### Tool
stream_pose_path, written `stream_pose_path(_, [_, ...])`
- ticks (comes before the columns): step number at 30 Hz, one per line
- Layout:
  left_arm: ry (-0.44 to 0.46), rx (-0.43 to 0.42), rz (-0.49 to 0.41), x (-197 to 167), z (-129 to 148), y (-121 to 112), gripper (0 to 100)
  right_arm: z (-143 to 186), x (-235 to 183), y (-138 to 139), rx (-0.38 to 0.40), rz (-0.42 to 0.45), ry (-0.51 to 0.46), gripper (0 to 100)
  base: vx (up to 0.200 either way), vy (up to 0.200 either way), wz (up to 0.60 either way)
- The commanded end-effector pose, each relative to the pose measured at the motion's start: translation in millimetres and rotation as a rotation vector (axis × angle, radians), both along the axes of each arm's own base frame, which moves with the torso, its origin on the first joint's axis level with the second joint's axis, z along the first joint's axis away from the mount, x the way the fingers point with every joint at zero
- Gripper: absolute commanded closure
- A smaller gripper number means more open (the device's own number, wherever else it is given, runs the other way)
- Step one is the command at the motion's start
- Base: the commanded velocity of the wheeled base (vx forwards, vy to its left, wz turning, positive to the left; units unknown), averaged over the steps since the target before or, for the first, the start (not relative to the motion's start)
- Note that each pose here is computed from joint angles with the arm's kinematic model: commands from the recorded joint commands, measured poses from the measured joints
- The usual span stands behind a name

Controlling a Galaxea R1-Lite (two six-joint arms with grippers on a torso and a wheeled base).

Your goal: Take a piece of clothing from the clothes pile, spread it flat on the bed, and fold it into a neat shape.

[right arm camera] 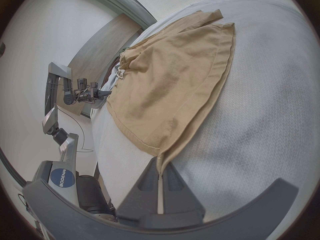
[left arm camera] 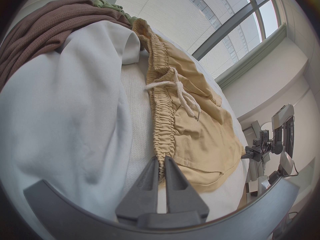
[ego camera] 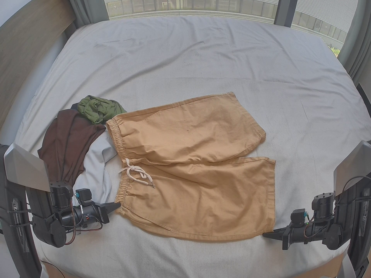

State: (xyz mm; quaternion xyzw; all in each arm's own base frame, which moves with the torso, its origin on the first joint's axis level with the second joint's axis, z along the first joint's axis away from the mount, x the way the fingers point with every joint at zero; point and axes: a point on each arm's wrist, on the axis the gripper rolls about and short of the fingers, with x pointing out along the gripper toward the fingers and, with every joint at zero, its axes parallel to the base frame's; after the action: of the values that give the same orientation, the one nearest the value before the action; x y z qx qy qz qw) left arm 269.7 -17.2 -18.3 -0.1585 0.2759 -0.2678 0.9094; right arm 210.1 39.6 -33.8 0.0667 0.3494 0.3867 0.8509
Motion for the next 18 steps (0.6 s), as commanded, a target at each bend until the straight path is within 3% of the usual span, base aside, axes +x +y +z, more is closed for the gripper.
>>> stream_pose_path(1, [0.013,0.002,0.000,-0.3,-3.8,0.0,100,0.0,0.0,0.0,0.001,-0.001,0.000,100,0.000,0.000,0.00])
stream_pose_path(6, [0.013,0.002,0.000,-0.3,-3.8,0.0,100,0.0,-0.3,-0.1,-0.001,0.001,-0.001,100,0.000,0.000,0.00])
stream_pose_path(7, [0.013,0.002,0.000,-0.3,-3.8,0.0,100,0.1,1.2,0.1,0.002,-0.001,-0.005,0,0.000,0.000,0.00])
stream_pose_path(18, [0.013,0.002,0.000,-0.3,-3.8,0.0,100,0.9,6.6,-1.9,0.006,-0.013,-0.026,0,0.000,0.000,0.00])
